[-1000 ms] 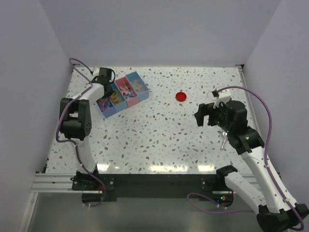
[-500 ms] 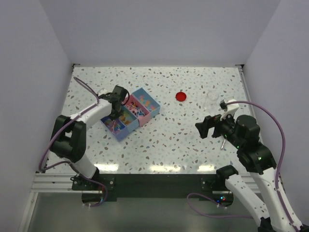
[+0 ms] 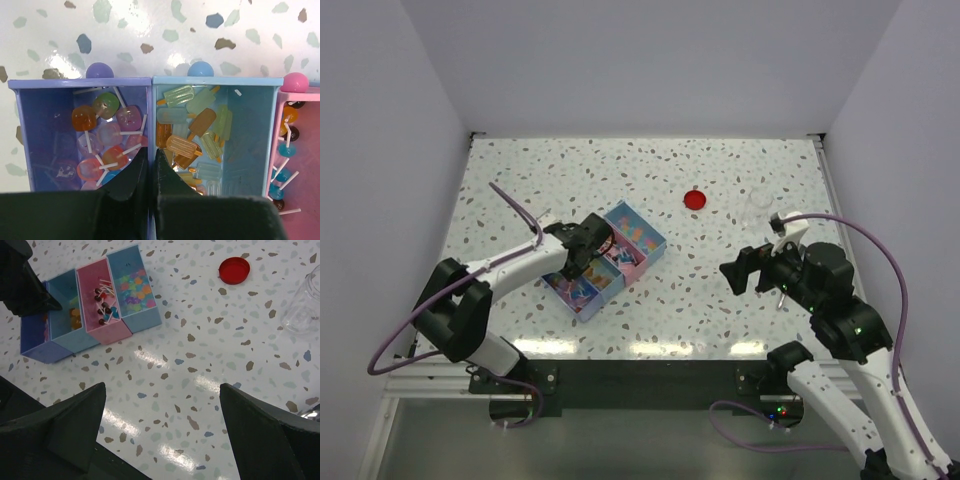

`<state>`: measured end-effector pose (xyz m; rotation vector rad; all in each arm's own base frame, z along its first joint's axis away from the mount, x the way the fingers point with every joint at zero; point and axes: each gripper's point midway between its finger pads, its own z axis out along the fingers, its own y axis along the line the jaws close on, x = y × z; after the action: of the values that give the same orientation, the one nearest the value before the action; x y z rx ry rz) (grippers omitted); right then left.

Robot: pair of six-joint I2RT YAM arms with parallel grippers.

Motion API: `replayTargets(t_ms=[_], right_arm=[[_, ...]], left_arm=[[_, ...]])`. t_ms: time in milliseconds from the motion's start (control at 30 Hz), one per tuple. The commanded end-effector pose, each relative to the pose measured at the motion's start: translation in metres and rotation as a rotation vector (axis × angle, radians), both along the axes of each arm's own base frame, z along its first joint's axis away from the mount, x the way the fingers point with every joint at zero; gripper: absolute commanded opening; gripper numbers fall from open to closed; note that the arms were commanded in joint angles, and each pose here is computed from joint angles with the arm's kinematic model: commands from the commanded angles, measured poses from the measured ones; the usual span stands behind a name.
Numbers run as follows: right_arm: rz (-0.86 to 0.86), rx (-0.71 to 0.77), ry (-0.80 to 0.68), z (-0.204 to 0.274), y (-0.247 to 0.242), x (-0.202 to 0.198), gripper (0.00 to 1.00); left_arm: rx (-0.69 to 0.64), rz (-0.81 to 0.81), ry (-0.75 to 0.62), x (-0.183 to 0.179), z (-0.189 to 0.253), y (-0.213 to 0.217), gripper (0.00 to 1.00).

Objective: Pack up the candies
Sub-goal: Move the storage box to the center of the board.

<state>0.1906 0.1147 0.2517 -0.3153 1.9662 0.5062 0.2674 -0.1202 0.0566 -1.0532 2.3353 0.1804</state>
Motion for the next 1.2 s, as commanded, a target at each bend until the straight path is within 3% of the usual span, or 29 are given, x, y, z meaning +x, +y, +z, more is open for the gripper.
replayTargets(t_ms=[0,233,500,633,767,900,1033,1167], right_arm=[[0.025,0.031,0.008,0.001,0.007,-0.003,0.99],[0.032,0.051,0.020,-0.001,0.011,-0.004,0.99],[0.019,0.066,0.025,-0.001,0.013,0.000,0.99],[-0.001,0.077,0.038,0.001,0.014,0.007,0.99],[-0.048,0.070,0.064,0.006,0.014,0.022,0.99],[-0.145,0.007,0.119,0.012,0.009,0.051,0.99],[-0.243,-0.110,0.168,0.030,0.002,0.090,0.99],[-0.367,-0.221,0.238,0.018,-0.017,0.137,0.99]], left_arm=[[-0.078,0.053,0.018,-0.021,0.000,-0.014,0.00],[-0.094,0.046,0.022,-0.046,-0.003,-0.030,0.03],[-0.137,-0.002,0.016,-0.055,-0.001,-0.047,0.24],[-0.160,-0.054,-0.035,-0.048,0.023,-0.053,0.34],[-0.133,-0.186,-0.101,-0.038,0.051,-0.054,0.45],[-0.065,-0.396,-0.267,-0.009,0.101,-0.062,0.50],[0.032,-0.546,-0.367,0.024,0.150,-0.054,0.55],[0.092,-0.753,-0.417,0.049,0.163,-0.035,0.59]])
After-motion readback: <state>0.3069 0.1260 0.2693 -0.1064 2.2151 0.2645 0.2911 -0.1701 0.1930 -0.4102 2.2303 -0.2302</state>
